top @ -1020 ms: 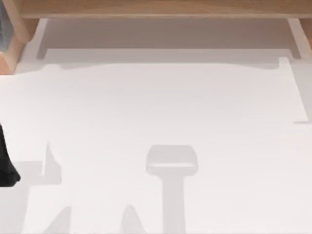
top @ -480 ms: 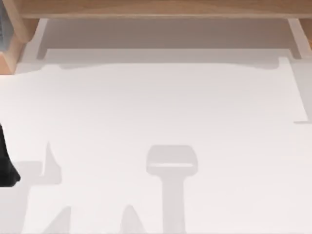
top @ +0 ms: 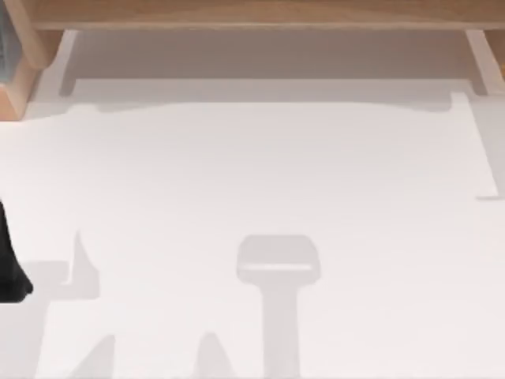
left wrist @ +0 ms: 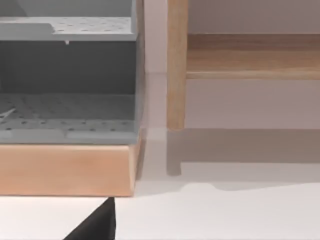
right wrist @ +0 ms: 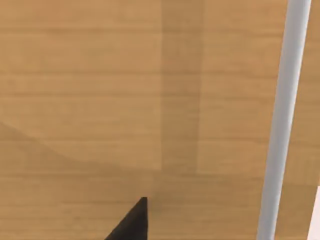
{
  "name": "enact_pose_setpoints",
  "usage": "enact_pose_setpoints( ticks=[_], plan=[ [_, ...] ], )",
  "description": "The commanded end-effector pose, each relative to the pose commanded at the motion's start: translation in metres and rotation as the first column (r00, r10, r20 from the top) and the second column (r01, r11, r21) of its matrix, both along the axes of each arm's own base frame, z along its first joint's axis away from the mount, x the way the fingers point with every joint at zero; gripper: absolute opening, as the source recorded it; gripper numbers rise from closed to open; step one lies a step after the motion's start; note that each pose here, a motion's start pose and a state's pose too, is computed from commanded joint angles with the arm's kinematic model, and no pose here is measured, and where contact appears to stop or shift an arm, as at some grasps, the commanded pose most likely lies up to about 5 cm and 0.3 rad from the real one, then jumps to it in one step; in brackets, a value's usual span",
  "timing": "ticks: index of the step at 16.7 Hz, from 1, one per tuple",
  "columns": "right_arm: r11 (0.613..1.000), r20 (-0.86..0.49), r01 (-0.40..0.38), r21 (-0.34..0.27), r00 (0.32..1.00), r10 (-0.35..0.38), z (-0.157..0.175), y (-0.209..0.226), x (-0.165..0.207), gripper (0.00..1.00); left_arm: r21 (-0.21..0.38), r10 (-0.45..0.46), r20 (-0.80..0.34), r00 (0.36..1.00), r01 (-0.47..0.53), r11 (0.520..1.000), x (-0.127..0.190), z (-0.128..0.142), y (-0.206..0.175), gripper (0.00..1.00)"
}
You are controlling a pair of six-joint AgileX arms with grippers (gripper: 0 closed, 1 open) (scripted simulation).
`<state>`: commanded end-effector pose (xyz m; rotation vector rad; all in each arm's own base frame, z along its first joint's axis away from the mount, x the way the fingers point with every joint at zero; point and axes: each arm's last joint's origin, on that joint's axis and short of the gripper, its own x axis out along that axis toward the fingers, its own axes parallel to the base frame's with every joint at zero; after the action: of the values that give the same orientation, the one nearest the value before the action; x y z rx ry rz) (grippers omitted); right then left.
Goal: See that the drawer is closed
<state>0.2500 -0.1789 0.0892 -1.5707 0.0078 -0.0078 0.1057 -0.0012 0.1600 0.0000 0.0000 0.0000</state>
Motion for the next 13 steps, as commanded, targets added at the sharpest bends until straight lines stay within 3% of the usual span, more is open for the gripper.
enact_pose_setpoints(
  ticks=[8,13],
  plan=[
    [1.000,0.000,0.000,0.000,1.000,0.000,0.0000,0.0000,0.0000,0.02,0.000,0.000,0.000,1.000,0.000,1.000,0.0000,0.0000,0.0000,1.00],
    [1.000,0.000,0.000,0.000,1.000,0.000,0.0000,0.0000,0.0000,0.00,0.000,0.000,0.000,1.000,0.000,1.000,0.0000,0.0000,0.0000,1.00]
  ],
)
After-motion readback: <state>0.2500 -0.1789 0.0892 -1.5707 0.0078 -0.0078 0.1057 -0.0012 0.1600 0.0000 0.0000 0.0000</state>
